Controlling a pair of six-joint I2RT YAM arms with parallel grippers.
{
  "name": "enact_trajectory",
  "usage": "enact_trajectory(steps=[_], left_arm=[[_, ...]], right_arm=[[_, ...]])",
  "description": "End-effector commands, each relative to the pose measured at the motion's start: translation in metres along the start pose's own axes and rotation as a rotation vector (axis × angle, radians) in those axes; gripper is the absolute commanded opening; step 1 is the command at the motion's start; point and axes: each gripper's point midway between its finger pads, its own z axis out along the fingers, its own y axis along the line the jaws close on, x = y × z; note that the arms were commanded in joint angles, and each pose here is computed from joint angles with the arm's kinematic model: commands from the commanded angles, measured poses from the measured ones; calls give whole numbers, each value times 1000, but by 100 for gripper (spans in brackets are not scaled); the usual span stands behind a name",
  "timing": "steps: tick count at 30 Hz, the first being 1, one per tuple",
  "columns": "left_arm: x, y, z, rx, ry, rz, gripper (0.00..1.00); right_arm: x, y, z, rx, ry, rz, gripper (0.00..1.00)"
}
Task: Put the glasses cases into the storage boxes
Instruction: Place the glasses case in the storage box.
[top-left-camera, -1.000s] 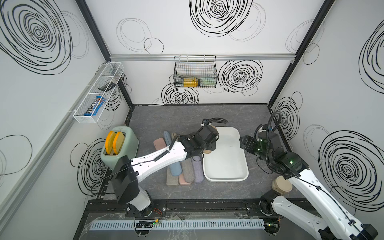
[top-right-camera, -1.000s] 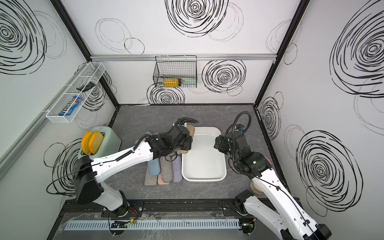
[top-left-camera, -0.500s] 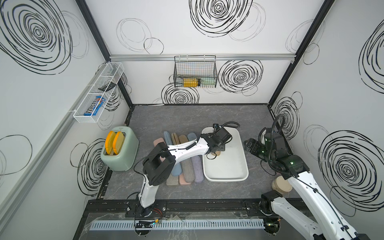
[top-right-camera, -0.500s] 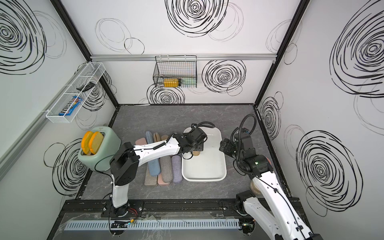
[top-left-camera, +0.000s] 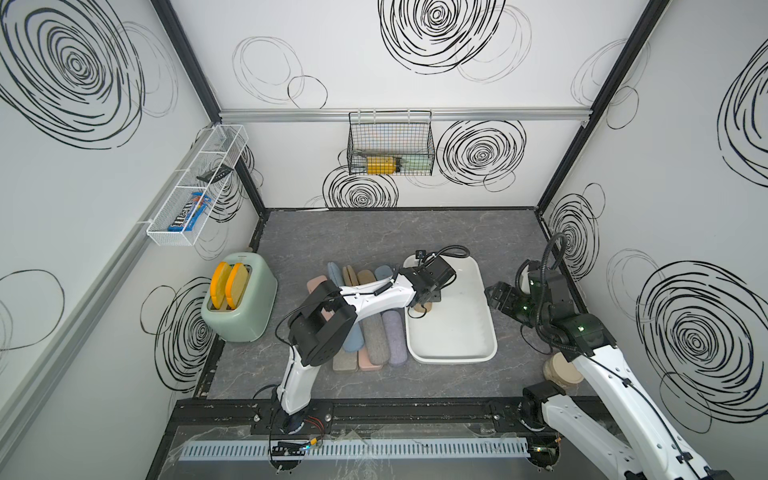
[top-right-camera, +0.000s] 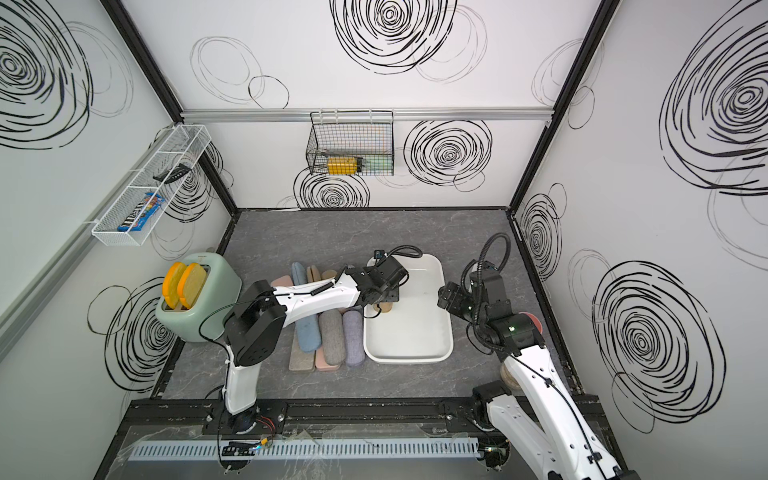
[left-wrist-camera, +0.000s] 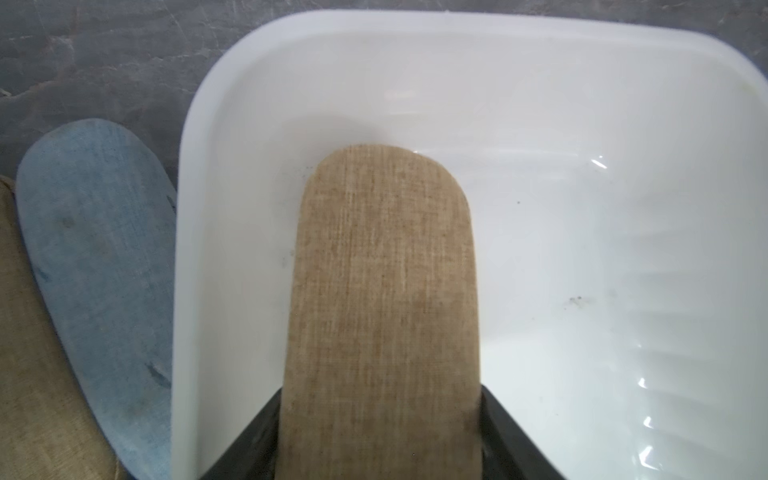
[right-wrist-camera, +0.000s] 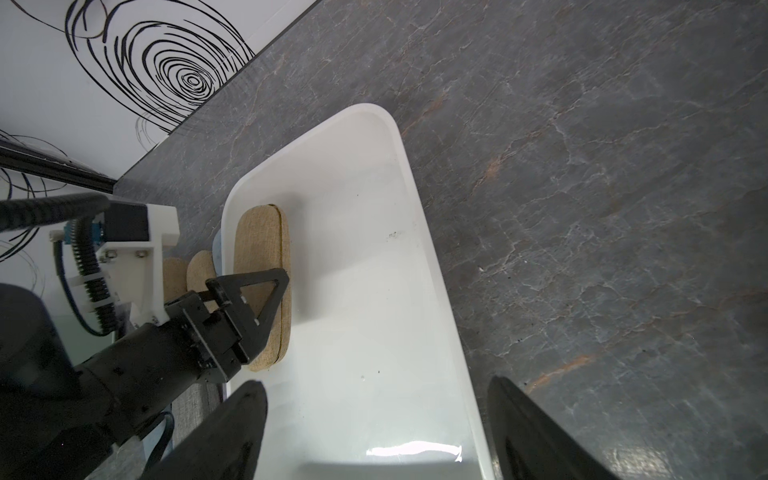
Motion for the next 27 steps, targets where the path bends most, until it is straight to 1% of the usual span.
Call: enact_trajectory(steps=[1,7,17,18,19,20,21,22,27], left_arm=[[-4,3,6,-16,-26,-32,65],[1,1,18,-28,-9,-56,67],[-7,8,23,-91,-48,-103,68],[-6,8,23,-92,-47,-107,73],[-6,7,22,-87,-45,-109,82],[-7,5,21,-82,-44,-106,88],[-8,1,18,-75,-48,-97,97],[-10,-1,15,-74,-57,-90,98],[-21,-8,-7,-42,-88,-94,96]], right_arm=[[0,1,0,-12,-3,3,87],[1,0,-1,-13,-3,1,87],[3,-3,-1,-7,-2,-9,87],[2,-4,-1,-6,-2,-9,87],[1,-3,-1,-8,-2,-10,87],[1,-2,-1,-9,0,-9,87],[0,-2,-1,-9,0,-10,87],[0,-1,-2,-9,2,-11,87],[-2,2,-3,-14,6,-9,87]])
